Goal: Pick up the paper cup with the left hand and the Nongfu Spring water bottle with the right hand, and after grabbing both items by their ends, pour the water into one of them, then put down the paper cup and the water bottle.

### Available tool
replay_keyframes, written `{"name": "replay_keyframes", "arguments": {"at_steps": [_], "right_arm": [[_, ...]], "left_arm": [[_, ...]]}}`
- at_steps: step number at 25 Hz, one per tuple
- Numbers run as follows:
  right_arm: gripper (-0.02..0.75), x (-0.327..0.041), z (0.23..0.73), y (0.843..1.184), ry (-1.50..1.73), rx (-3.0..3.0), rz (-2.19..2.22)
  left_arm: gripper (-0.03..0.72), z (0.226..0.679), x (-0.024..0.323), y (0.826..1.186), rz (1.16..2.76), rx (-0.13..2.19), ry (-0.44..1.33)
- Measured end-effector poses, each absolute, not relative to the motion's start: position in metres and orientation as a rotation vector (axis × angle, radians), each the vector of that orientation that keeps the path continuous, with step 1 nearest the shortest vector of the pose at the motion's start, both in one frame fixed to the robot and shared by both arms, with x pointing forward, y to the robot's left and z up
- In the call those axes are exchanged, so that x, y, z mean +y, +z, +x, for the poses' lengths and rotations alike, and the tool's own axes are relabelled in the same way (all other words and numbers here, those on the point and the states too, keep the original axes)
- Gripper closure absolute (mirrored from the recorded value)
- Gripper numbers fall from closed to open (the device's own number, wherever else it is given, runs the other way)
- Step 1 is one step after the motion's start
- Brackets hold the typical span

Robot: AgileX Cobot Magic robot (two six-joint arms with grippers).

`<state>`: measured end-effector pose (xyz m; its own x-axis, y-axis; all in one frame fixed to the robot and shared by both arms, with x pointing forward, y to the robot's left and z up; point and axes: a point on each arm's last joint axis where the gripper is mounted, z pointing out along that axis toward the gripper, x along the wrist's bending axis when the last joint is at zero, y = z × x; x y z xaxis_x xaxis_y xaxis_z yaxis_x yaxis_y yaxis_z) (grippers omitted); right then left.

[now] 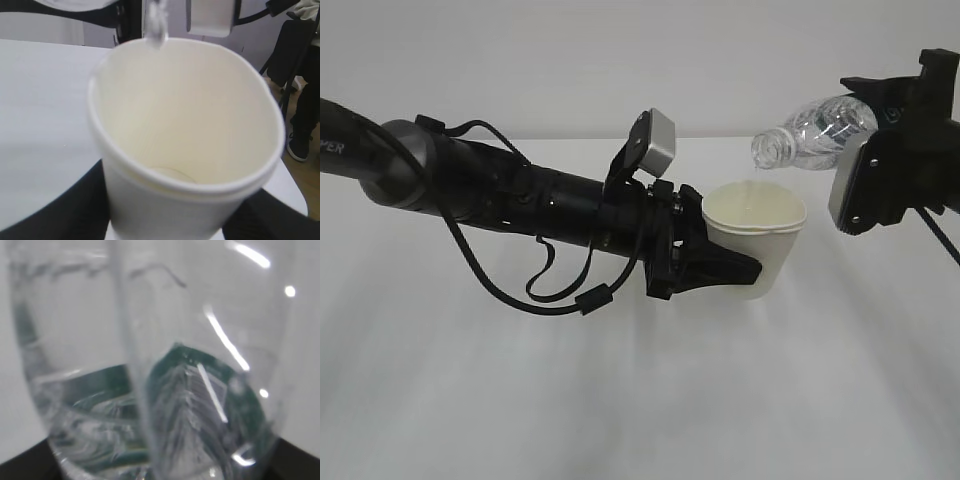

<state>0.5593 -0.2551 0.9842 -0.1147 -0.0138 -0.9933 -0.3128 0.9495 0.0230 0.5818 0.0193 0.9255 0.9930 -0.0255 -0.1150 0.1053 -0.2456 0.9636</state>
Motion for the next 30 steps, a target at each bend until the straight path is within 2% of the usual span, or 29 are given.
{"name": "replay_keyframes", "arguments": {"at_steps": [30], "right_arm": [[0.265, -0.2551, 0.5593, 0.9842, 0.236, 1.667, -0.275]], "left_arm": [[0.253, 0.5863, 0.0189, 0.9270, 1.795, 0.116, -0.097]]}}
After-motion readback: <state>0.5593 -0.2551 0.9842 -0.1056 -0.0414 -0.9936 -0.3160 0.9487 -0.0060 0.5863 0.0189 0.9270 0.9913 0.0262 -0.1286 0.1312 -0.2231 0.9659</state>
